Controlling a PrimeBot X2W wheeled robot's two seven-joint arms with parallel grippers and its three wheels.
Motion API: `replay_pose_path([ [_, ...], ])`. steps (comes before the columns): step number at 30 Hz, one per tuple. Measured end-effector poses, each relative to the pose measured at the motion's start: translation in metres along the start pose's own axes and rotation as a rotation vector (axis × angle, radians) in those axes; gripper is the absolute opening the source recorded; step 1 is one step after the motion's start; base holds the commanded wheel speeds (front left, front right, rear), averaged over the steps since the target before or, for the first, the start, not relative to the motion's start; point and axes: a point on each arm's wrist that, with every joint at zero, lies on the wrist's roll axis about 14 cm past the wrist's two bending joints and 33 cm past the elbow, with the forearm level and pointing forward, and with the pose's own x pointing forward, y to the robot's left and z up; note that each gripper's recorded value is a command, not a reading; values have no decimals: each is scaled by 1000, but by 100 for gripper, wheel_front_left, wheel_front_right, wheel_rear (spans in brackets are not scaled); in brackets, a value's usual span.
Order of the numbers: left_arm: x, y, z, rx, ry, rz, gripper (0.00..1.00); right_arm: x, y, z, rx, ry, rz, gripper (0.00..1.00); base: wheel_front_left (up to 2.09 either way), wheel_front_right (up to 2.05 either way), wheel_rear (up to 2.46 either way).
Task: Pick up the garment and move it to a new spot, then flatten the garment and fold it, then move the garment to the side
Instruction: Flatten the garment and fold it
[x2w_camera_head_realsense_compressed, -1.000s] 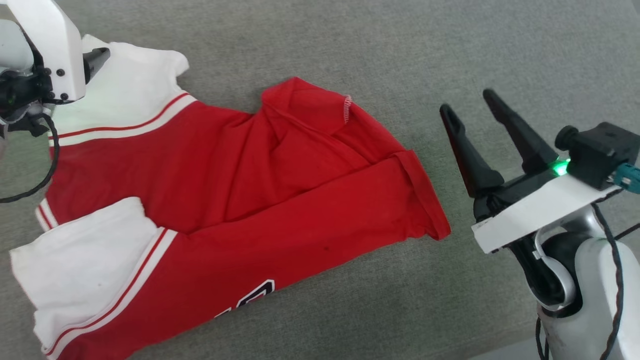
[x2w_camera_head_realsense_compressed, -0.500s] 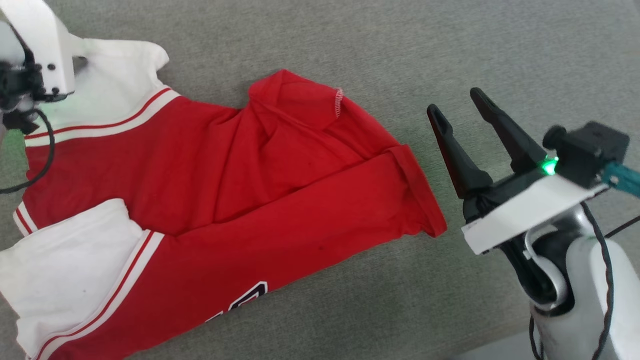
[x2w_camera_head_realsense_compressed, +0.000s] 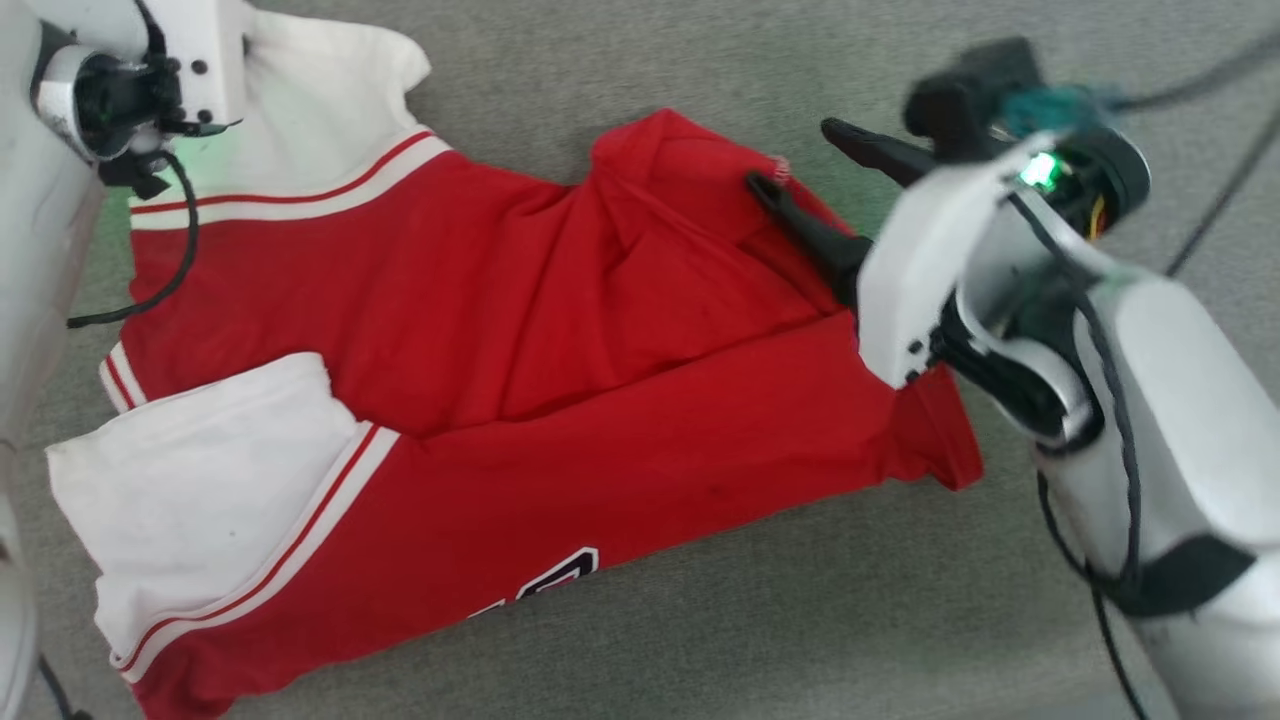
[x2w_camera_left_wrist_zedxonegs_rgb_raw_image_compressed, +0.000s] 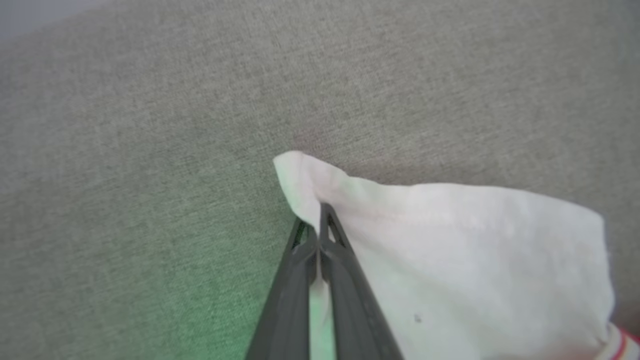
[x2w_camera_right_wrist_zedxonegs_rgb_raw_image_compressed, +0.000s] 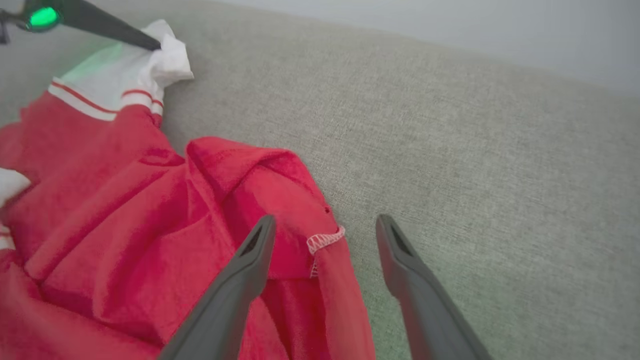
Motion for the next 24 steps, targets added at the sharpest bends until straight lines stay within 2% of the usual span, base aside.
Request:
replay_pose_path([
  [5,0,5,0,-10,-13,1,0,27,4,-9,-73,170,36,100,0,0,0],
  [10,-1,10,0,-26,-28,3,0,48,19,-26,-59,320,90,100,0,0,0],
  [11,-1,10,0,-28,-30,2,0,50,19,-26,-68,339,91,78,0,0,0],
  [12,-1,11,0,-31,-34,3,0,52,19,-26,-82,358,91,0,0,0,0],
  [17,-8,13,1,-43,-55,2,0,58,23,-24,-48,368,109,0,0,0,0],
  [24,-35,19,12,-65,-104,10,0,49,13,-1,-28,272,90,0,0,0,0],
])
